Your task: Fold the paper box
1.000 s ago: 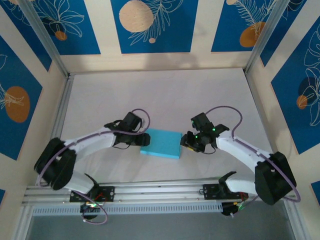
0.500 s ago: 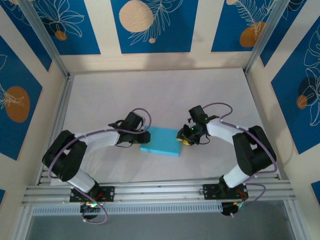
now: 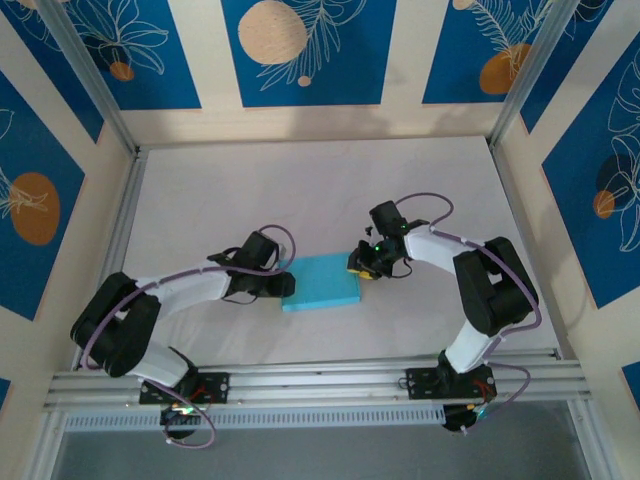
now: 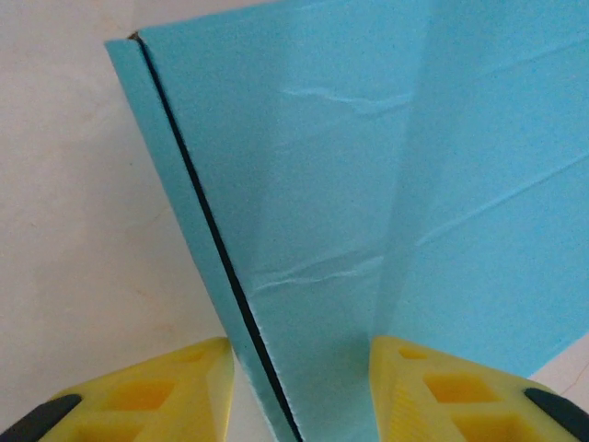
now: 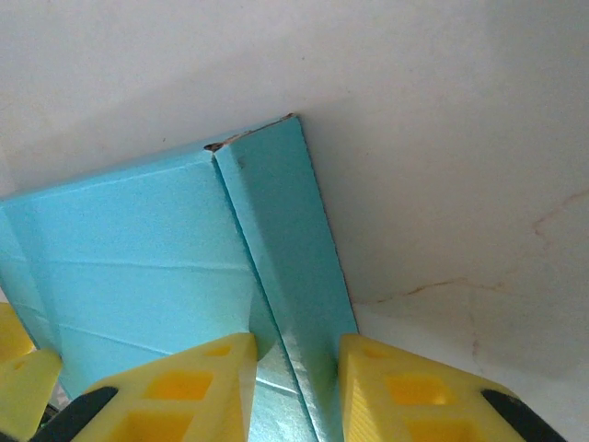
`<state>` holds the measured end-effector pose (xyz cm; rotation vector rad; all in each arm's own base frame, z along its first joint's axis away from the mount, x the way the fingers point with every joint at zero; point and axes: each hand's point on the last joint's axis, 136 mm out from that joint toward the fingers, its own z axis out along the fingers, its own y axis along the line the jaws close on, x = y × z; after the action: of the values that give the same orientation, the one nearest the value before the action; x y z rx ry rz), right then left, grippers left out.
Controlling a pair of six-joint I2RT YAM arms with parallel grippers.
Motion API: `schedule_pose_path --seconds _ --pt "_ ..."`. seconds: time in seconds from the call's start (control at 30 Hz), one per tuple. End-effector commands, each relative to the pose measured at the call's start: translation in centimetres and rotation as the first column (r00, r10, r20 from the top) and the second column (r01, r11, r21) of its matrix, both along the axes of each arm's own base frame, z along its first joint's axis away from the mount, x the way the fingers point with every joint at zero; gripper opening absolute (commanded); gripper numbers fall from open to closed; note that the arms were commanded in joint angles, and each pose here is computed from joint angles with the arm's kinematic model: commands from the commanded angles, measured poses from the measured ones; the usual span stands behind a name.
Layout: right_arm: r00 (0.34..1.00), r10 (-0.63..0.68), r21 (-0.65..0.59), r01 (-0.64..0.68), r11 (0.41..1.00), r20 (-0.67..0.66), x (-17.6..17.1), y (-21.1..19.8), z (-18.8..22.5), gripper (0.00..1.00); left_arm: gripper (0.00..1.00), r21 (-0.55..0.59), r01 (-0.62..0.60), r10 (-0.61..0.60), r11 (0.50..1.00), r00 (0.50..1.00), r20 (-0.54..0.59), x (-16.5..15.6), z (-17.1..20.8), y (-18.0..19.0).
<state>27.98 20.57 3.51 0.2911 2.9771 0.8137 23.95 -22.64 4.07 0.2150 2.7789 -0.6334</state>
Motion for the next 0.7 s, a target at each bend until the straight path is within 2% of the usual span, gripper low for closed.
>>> schedule_pose_path --seconds 0.0,0.13,0.27,0.33,0.37,0.4,0.43,0.47,0.53,0.6,0.67 --pt "0.999 0.005 -0.077 -0.007 0.997 -0.033 -1.5 -1.1 -0.9 0.31 0.44 0.006 0.018 -0.018 1.000 1.000 0.013 0.7 1.1 -0.3" --pt "1.000 -0.004 -0.091 0.003 0.996 -0.012 -1.5 -1.5 -0.4 0.36 0.46 -0.003 0.020 -0.020 1.000 1.000 0.002 0.9 1.4 -0.7" --pt "0.997 0.018 -0.115 -0.010 0.993 0.071 -0.9 -2.0 2.1 0.45 0.54 -0.019 0.003 -0.002 1.000 0.998 0.061 1.3 3.7 -0.2" --pt "0.992 0.026 -0.128 -0.011 0.992 0.122 -0.4 -2.3 4.0 0.49 0.62 -0.023 -0.004 0.006 1.000 0.995 0.095 1.7 5.2 0.2" --pt "0.988 0.035 -0.129 -0.015 0.991 0.151 -0.3 -2.4 5.2 0.55 0.70 -0.021 -0.009 0.011 1.000 0.993 0.119 2.0 6.1 0.5" --pt "0.983 0.038 -0.130 -0.015 0.991 0.177 -0.1 -2.5 6.4 0.61 0.89 -0.014 -0.012 0.014 1.000 0.990 0.144 2.4 6.9 0.9" --pt "0.977 0.045 -0.135 -0.017 0.991 0.210 0.0 -2.6 7.8 0.72 1.00 -0.004 -0.014 0.015 1.000 0.984 0.178 2.8 8.0 1.3" --pt "0.966 0.054 -0.140 -0.018 0.990 0.253 0.1 -2.8 9.2 0.99 1.00 0.013 -0.027 0.023 1.000 0.974 0.223 3.4 9.2 1.9" --pt "0.932 0.071 -0.153 -0.017 0.988 0.355 0.5 -3.3 12.2 0.99 1.00 0.077 -0.061 0.032 0.995 0.940 0.339 4.8 11.7 3.6" --pt "0.870 0.107 -0.152 -0.037 0.988 0.482 1.1 -3.5 15.4 0.99 1.00 0.193 -0.187 0.069 0.963 0.866 0.495 6.8 14.2 6.9" --pt "0.783 0.111 -0.129 -0.040 0.991 0.612 2.1 -3.6 18.9 0.99 1.00 0.224 -0.275 0.068 0.935 0.759 0.648 8.6 16.3 9.2"
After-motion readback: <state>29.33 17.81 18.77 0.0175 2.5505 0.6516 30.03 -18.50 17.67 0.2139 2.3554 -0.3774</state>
